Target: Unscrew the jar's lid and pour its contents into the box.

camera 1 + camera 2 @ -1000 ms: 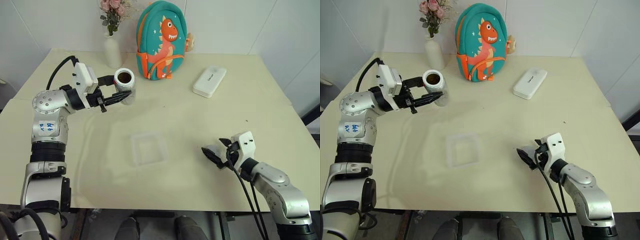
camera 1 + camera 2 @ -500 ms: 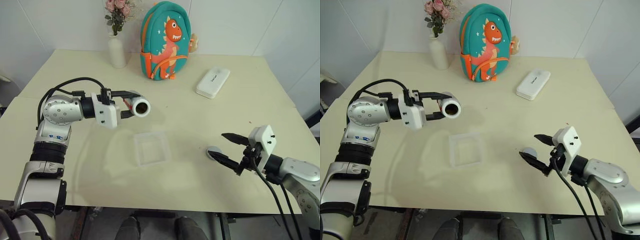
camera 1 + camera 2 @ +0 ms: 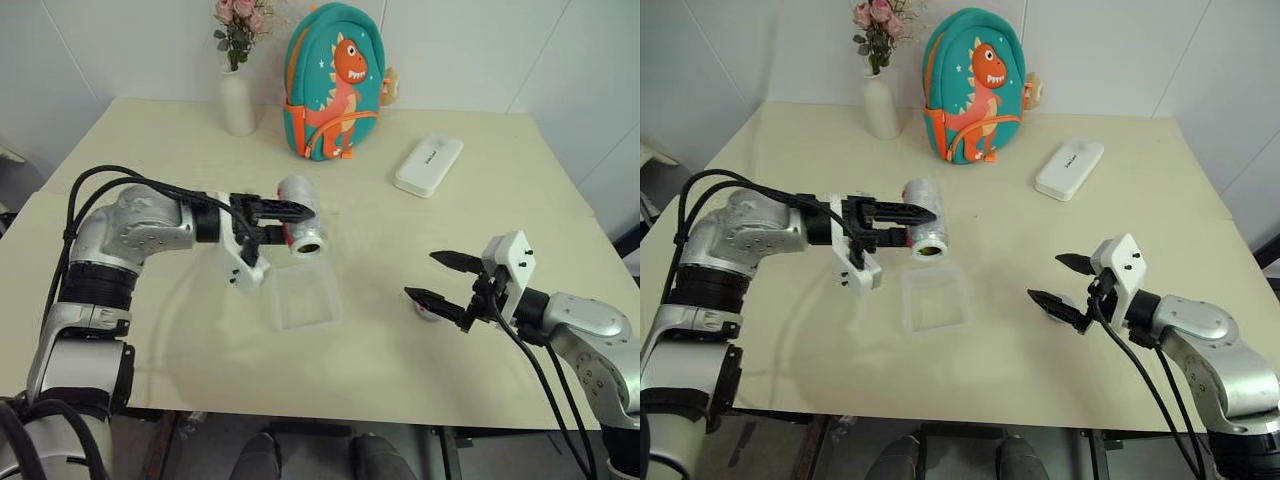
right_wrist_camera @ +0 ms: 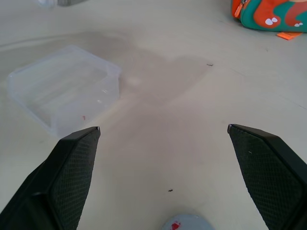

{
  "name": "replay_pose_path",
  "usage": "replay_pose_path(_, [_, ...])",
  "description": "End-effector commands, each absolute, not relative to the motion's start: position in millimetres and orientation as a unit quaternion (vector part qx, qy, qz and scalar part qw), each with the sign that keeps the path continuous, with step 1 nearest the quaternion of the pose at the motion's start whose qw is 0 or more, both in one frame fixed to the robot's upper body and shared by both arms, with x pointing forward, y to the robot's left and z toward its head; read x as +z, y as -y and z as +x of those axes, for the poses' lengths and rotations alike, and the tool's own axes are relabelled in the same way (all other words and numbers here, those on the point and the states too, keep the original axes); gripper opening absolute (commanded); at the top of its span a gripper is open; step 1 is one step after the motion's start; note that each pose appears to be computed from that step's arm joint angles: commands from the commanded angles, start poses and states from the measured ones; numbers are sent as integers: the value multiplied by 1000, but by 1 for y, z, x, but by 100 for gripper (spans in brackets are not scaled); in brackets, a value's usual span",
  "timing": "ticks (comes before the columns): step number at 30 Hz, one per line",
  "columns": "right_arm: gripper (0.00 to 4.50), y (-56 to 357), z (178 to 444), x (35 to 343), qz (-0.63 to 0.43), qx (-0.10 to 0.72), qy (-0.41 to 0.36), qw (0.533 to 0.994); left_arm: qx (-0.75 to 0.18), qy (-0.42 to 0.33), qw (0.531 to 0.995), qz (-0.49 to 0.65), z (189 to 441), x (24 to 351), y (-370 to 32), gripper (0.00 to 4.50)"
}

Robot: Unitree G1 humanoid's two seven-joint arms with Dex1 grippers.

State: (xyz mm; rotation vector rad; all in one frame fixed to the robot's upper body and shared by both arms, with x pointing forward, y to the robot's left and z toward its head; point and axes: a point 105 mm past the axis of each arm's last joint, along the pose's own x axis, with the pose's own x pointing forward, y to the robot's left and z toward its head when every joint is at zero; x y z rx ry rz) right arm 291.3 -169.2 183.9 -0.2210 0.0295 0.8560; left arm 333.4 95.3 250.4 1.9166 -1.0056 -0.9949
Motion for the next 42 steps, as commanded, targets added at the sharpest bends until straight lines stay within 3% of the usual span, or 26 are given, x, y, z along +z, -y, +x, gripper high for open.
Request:
replay_pose_path(1, [448,168,291,193,-116,417,5,901,-357,427,334,761,326,265,-87,197])
replay_pose_path(5, [448,171,292,197,-121,416,5,901,-336,417,247,808,330,243,-90,197])
replay_pose_path(12, [448,170,293,197,-124,420,1,899,-262,482,150,823,332,242,-82,197])
replay_pose_path(26, [448,164,301,200,-129,433,1,892,-209,535,71,816,332,235,-81,197])
replay_pose_path(29, [448,164,303,201,-131,436,5,891,-193,530,91,820,341,241,-83,197])
replay_pose_path(33, [448,165,301,204,-127,437,9,891,-200,481,233,821,360,256,-96,197])
replay_pose_path(35, [448,166,300,204,-130,440,12,889,-186,435,376,797,376,270,-112,197])
replay_pose_path(39, [448,168,302,210,-122,447,23,886,-180,361,586,703,389,273,-136,197])
replay_pose_path(40, [448,168,302,211,-121,450,25,884,-173,343,617,686,392,274,-142,197])
replay_pose_path(42, [448,166,300,219,-101,467,49,877,-153,279,753,576,403,275,-163,197])
